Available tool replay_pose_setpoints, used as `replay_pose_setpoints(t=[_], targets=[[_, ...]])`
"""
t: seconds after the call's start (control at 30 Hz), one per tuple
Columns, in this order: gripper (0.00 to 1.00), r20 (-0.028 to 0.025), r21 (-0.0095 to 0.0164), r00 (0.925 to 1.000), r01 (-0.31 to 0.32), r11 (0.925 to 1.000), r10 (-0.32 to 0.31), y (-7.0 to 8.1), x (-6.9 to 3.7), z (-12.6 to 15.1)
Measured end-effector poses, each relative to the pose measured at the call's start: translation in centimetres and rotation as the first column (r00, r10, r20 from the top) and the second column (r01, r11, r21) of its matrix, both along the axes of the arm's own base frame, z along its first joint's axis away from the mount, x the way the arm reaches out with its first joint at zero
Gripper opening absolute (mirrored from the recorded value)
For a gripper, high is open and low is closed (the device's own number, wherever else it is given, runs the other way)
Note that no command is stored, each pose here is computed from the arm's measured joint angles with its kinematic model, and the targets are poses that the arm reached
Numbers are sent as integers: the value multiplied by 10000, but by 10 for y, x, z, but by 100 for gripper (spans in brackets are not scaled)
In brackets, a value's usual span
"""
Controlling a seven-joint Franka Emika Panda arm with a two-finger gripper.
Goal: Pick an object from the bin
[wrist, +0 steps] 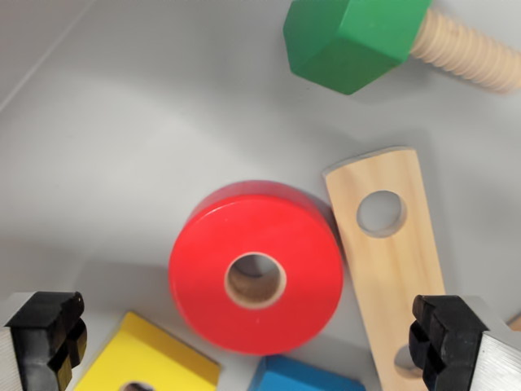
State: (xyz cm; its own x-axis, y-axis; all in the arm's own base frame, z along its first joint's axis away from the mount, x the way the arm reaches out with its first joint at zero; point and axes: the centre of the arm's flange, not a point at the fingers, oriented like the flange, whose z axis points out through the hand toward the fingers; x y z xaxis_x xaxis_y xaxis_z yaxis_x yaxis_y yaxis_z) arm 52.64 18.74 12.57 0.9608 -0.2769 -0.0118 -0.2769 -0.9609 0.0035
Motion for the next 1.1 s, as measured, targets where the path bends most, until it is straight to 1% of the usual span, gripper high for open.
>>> replay_pose_setpoints(t=[0.2, 0.23, 0.27, 0.4, 0.53, 0.6, 0.63, 0.77, 0.83, 0.93, 1.0, 1.07, 1.1], targets=[[100, 26, -9, 10000, 9, 10000, -9, -1, 1, -14], [100, 41, -4, 10000, 10, 10000, -10, -1, 1, -16], [100, 78, 5, 10000, 10, 10000, -10, -1, 2, -16], [100, 144, 12, 9999, -3, 10000, 2, 0, 3, -16], [100, 197, 21, 9998, -5, 10000, 5, 1, 5, -17], [100, 211, 24, 9998, -5, 10000, 5, 1, 5, -17], [0, 218, 26, 9998, -5, 10000, 4, 1, 5, -17], [0, 230, 29, 9997, -4, 10000, 3, 2, 5, -17], [0, 238, 26, 9997, 5, 10000, -6, 1, 6, -17], [0, 282, 13, 9996, 50, 10000, -50, -1, 8, -17], [0, 303, 17, 9995, 57, 10000, -58, -2, 9, -17], [0, 302, 35, 9995, 17, 10000, -18, 1, 8, -17], [0, 303, 35, 9995, 0, 10000, -1, 2, 8, -17]])
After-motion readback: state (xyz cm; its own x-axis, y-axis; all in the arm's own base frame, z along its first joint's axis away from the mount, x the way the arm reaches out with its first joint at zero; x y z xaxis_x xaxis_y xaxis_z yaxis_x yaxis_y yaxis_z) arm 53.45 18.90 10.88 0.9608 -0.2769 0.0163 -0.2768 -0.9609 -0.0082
